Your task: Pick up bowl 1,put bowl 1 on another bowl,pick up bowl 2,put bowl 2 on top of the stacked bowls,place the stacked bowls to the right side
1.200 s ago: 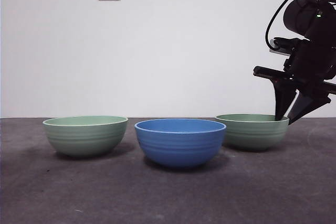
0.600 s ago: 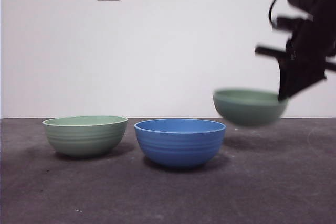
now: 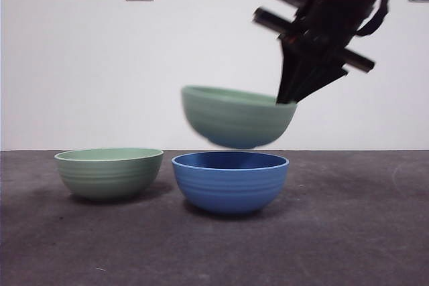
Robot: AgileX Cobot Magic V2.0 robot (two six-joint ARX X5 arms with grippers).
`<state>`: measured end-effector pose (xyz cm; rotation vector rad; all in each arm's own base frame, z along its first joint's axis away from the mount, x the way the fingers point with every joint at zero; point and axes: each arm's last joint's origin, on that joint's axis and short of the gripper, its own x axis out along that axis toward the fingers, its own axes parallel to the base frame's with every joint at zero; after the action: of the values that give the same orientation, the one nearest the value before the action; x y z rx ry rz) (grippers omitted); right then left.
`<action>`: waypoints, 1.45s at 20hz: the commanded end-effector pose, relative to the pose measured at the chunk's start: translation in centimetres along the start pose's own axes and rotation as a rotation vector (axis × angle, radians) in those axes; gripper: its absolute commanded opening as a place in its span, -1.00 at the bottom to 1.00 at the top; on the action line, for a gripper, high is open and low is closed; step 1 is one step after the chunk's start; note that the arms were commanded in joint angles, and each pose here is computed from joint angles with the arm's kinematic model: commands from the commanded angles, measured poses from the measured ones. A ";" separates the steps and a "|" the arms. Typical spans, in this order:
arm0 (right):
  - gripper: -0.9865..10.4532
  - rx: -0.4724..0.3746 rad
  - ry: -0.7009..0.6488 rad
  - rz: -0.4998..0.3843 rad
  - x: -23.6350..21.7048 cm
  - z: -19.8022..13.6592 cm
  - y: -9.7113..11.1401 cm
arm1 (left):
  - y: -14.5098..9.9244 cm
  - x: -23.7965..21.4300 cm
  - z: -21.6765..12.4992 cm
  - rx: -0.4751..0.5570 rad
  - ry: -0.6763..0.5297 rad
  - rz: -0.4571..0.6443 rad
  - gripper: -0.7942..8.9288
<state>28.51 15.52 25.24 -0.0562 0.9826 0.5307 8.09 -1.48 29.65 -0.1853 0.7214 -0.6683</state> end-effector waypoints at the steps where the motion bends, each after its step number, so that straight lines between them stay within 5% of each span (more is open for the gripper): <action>1: -0.85 -0.020 0.052 -0.025 2.0 -0.4 0.6 | 0.0 -0.1 0.1 0.009 -0.011 0.005 0.70; 8: -0.84 -0.034 0.132 -0.040 4.9 -1.2 0.8 | 0.0 -0.1 0.1 0.010 -0.011 0.008 0.70; 12: -0.45 -0.039 0.132 -0.031 4.9 -1.2 1.1 | 0.5 0.2 0.5 0.001 -0.004 0.060 0.70; 14: -0.42 -0.041 0.110 -0.027 4.2 -1.0 1.2 | 1.0 0.7 1.1 -0.019 -0.013 0.061 0.70; 23: -0.43 -0.070 -0.151 0.006 -8.9 -1.3 2.7 | 5.8 7.5 5.8 -0.161 -0.009 0.148 0.70; 29: -0.43 -0.080 -0.281 0.021 -16.9 -4.7 3.0 | 8.1 15.4 9.0 -0.149 0.172 0.345 0.63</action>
<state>16.04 10.02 36.78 -0.0394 0.6900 0.5809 26.33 -5.21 25.18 -0.1409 0.9349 -0.3146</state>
